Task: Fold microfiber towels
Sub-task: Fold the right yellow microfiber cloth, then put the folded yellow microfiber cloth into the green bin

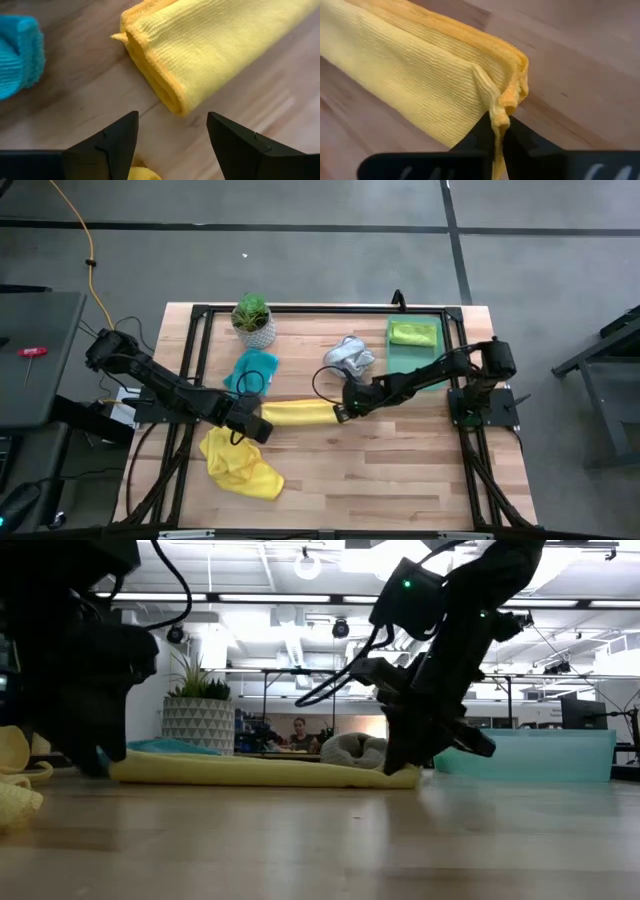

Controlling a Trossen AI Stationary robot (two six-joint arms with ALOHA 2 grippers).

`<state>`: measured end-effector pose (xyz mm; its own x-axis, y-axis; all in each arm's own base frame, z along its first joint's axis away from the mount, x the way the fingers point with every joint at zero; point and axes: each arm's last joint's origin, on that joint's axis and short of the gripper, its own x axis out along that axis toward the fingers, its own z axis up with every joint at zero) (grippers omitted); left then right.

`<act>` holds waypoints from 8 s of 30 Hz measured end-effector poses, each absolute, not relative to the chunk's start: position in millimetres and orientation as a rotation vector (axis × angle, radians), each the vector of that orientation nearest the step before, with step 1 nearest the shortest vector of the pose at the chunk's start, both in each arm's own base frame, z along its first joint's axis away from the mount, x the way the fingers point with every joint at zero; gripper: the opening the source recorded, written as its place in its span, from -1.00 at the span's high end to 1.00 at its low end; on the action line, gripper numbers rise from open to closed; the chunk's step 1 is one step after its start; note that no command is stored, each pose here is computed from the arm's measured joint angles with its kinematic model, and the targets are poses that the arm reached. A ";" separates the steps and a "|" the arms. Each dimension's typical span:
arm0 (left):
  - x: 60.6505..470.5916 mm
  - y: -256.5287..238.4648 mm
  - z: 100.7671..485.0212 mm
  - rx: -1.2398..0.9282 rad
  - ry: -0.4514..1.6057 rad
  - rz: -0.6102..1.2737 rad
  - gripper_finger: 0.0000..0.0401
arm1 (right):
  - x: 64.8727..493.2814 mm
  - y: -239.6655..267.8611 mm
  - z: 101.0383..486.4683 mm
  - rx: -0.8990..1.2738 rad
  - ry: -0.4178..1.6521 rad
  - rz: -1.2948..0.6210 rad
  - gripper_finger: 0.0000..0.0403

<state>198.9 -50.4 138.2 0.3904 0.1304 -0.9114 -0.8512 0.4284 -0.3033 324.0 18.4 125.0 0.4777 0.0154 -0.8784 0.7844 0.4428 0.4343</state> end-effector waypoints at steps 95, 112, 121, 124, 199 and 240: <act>262.8 -46.3 135.9 -0.038 0.999 0.403 1.00 | 350.0 34.1 177.6 1.168 0.581 -0.201 1.00; 283.9 -48.7 107.5 -0.114 0.956 0.443 1.00 | 370.8 35.7 153.4 1.239 0.534 -0.199 1.00; 285.1 -48.5 107.6 -0.134 0.939 0.451 1.00 | 386.0 36.6 145.2 1.239 0.523 -0.218 0.96; 285.3 -48.6 107.5 -0.135 0.936 0.451 1.00 | 387.3 36.5 148.3 1.239 0.509 -0.213 0.90; 290.3 -25.8 113.6 -0.073 0.947 0.406 1.00 | 295.7 0.8 139.6 0.959 0.976 -0.434 -0.03; 290.8 -25.3 113.5 -0.070 0.935 0.417 1.00 | 373.5 9.3 107.7 1.236 0.690 -0.267 -0.33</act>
<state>290.8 -25.3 113.5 0.5200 0.3174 -0.7930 -0.3774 0.9182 0.1200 373.5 9.3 107.7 0.7706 0.1740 -0.6131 0.5413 0.3292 0.7737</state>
